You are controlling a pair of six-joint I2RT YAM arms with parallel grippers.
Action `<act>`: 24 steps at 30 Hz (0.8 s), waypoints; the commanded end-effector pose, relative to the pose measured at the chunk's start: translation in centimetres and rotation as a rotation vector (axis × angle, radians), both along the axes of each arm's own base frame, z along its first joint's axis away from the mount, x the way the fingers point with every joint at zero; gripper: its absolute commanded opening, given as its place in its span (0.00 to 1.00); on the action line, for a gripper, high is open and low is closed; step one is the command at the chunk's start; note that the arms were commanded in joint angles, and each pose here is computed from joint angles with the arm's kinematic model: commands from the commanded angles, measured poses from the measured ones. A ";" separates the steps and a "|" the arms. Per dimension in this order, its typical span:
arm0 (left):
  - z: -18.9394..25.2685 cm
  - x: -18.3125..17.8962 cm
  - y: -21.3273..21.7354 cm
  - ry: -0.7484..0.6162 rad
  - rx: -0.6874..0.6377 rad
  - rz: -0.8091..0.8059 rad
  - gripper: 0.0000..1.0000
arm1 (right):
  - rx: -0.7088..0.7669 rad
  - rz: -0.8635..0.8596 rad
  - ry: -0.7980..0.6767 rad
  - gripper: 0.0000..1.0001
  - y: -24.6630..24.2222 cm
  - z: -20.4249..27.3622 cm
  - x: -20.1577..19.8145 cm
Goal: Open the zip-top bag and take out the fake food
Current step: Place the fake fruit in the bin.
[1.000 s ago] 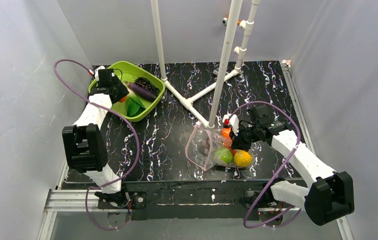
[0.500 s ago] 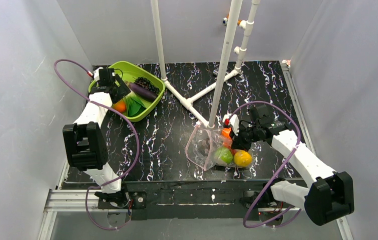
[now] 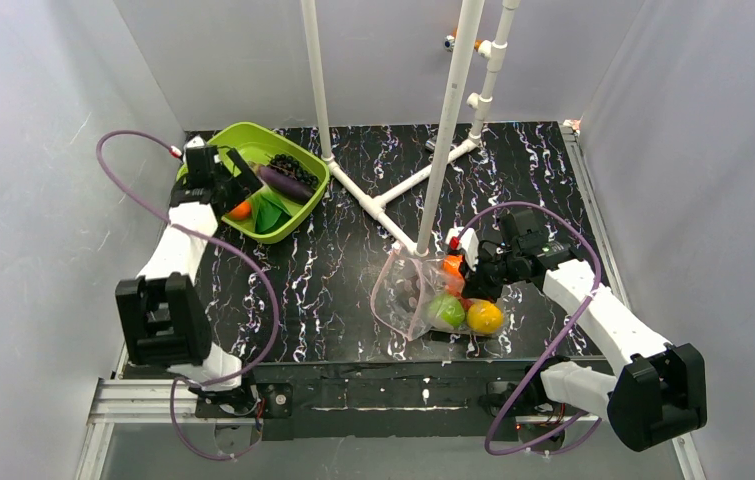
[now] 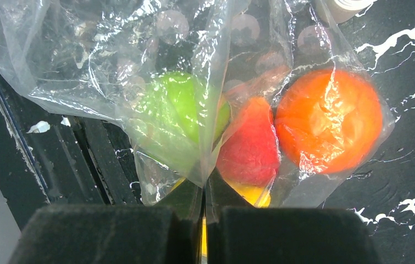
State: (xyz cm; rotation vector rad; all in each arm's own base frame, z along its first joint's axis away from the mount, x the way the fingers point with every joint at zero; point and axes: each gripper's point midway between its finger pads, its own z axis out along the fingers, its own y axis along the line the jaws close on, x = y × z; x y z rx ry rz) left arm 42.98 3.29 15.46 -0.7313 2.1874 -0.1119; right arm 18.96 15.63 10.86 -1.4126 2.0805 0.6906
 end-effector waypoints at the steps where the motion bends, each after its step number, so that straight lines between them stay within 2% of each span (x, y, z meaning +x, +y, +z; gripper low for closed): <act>1: 4.5 -2.2 -2.1 -0.188 -0.077 -0.088 0.98 | 0.040 0.011 -0.028 0.01 0.3 0.8 0.0; 8: 6.3 -5.4 -6.9 -0.302 -0.242 -0.279 0.98 | 0.050 0.015 -0.038 0.01 0.3 1.1 -0.1; 14: 6.8 -8.3 -11.1 -0.268 -0.391 -0.444 0.98 | 0.055 0.017 -0.048 0.01 0.2 1.3 -0.1; 19: 6.7 -11.0 -13.5 -0.263 -0.371 -0.560 0.98 | 0.063 0.014 -0.051 0.01 0.2 1.5 -0.1; 24: 6.3 -14.4 -17.5 -0.237 -0.379 -0.732 0.98 | 0.068 0.018 -0.050 0.01 0.2 1.6 -0.2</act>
